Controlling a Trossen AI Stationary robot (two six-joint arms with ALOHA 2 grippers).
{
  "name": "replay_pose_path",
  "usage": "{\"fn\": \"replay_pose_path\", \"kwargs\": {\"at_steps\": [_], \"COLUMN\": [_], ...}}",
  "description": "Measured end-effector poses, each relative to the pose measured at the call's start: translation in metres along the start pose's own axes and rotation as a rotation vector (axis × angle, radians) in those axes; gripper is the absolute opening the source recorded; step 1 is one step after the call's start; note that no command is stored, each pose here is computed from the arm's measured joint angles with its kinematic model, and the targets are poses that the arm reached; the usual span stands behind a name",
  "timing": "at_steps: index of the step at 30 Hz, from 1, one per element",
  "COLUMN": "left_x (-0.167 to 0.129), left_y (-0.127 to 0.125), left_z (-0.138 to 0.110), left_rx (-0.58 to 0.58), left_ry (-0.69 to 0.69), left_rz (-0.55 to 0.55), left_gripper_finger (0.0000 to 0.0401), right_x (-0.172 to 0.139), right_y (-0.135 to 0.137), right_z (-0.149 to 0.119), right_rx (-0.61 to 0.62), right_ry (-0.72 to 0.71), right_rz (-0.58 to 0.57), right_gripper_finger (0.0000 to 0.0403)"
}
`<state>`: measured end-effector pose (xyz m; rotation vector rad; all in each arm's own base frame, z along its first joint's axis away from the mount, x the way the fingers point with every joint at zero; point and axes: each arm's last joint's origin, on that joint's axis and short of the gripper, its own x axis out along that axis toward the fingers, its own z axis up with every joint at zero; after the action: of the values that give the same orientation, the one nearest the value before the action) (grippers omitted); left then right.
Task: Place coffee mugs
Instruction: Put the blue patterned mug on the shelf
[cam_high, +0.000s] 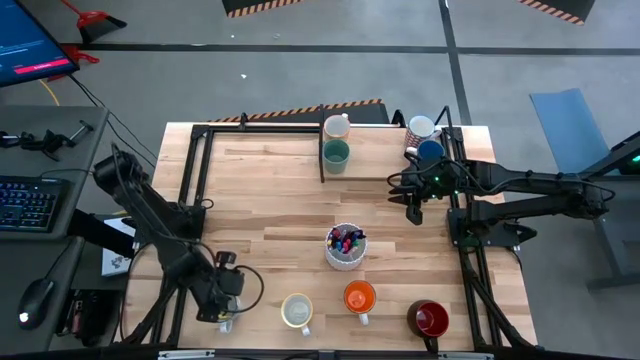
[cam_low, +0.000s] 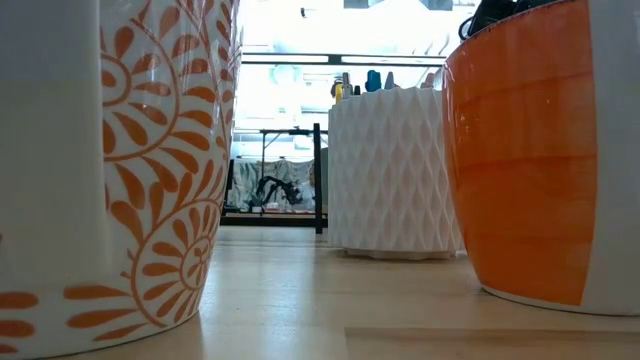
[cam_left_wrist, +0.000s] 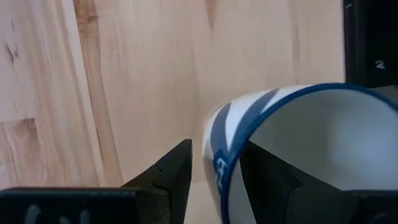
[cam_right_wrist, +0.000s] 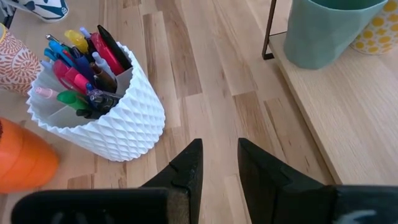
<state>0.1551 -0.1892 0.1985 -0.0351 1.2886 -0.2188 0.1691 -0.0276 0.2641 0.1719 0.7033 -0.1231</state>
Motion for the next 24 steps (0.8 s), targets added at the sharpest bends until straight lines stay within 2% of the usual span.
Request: {"fn": "replay_pose_path", "kwargs": {"at_steps": [8, 15, 24], "left_x": [0.011, 0.012, 0.011], "left_y": [0.002, 0.011, 0.034], "left_z": [0.006, 0.012, 0.022], "left_rx": [-0.030, -0.080, -0.050], "left_ry": [0.017, 0.068, 0.100], "left_rz": [0.021, -0.020, 0.024], "left_gripper_finger": [0.0111, 0.0015, 0.0011], "right_x": [0.000, 0.000, 0.000], "right_y": [0.000, 0.000, 0.000], "right_z": [0.000, -0.001, -0.001], "right_rx": [0.000, -0.014, -0.014], "right_ry": [0.004, 0.010, 0.011], "right_rz": [-0.001, -0.001, -0.001], "right_gripper_finger": [0.0081, 0.0081, 0.0081]}}
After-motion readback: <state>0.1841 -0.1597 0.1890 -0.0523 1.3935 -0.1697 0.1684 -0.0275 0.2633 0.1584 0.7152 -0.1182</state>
